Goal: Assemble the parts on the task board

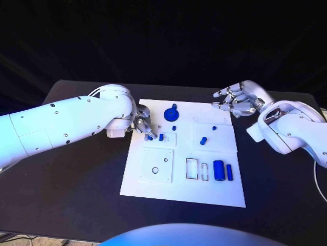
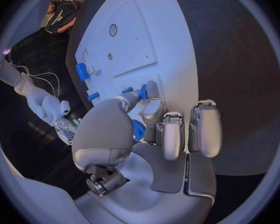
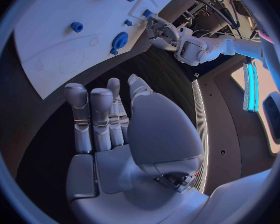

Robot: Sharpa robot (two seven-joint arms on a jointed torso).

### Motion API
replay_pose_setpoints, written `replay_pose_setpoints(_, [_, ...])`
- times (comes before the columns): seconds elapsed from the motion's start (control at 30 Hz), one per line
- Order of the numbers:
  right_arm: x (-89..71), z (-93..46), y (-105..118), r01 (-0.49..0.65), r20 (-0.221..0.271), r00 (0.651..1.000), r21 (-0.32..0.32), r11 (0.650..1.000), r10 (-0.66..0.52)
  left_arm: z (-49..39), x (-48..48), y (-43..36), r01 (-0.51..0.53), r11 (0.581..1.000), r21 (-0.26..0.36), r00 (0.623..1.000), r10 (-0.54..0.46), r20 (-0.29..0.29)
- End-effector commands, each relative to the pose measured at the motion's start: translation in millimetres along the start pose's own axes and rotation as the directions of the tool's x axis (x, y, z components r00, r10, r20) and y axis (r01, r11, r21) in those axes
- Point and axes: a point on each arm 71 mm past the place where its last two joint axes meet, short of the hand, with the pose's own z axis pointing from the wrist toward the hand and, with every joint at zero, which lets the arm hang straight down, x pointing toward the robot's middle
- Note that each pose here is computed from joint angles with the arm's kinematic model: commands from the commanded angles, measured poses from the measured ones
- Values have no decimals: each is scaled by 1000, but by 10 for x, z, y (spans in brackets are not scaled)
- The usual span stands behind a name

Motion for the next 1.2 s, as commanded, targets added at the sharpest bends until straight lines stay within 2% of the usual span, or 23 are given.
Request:
replay_pose_setpoints(0.03, [18,-3,12,3,-17,1000,-9,1000,-3,57,141,18,-31,999,-16,997,29,-78])
replay_pose_setpoints(0.37, [16,-8,12,3,-18,1000,-9,1000,-3,66,131,35,-35,999,-25,997,33,-74])
replay_pose_setpoints(0.87, [13,-7,7,4,-18,1000,-8,1000,-4,49,93,57,-10,1000,-25,1000,9,-28])
replay_pose_setpoints(1.2, [15,-3,2,4,-19,1000,-7,1000,-4,-27,56,97,30,999,-13,999,-30,30])
